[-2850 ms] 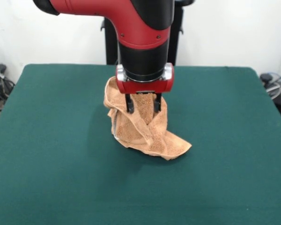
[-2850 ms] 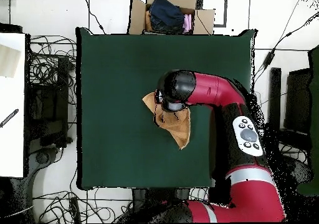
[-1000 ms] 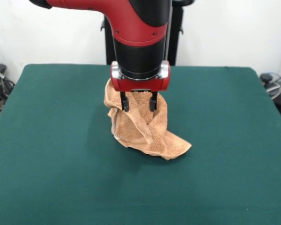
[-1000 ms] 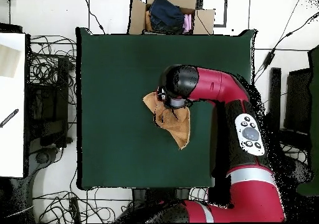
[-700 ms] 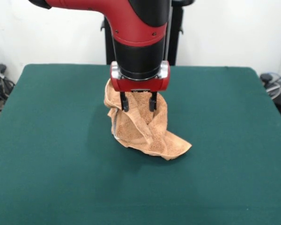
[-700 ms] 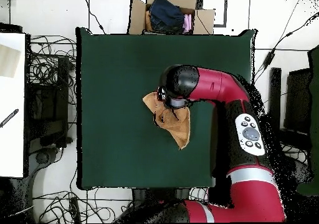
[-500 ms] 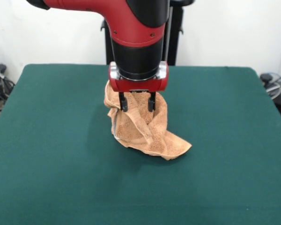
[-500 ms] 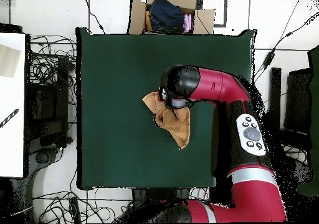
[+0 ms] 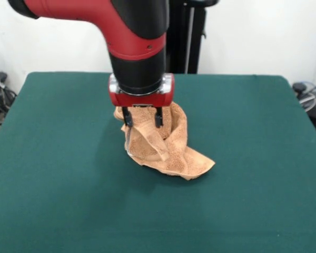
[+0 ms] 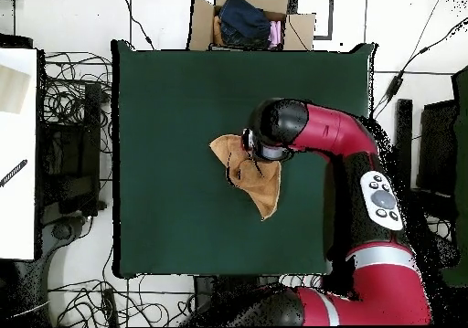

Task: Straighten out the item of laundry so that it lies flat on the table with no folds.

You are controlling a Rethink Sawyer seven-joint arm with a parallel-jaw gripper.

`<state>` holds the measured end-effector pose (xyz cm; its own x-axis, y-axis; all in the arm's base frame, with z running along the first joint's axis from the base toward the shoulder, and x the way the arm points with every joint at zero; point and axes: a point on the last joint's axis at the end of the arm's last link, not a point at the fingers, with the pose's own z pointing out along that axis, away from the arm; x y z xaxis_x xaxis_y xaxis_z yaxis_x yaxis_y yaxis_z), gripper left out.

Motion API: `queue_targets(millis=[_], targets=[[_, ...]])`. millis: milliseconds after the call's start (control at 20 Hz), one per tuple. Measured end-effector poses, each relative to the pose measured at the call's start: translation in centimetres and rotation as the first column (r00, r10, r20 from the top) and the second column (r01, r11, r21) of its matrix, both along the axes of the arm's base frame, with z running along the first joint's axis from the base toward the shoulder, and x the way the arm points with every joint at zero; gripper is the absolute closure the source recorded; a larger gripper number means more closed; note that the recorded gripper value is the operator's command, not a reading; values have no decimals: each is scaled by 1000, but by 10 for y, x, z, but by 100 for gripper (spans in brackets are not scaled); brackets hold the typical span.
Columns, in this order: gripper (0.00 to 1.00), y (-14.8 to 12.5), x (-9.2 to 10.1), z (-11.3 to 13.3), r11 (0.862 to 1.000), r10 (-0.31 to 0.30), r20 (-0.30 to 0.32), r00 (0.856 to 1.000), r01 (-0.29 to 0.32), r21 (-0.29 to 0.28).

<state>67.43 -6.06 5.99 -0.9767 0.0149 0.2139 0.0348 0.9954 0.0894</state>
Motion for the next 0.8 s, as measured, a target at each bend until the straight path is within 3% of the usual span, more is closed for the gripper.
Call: queue_targets(millis=[800], targets=[[0, -6, -7, -11, 1000, -21, -23, 1000, 22, 19]])
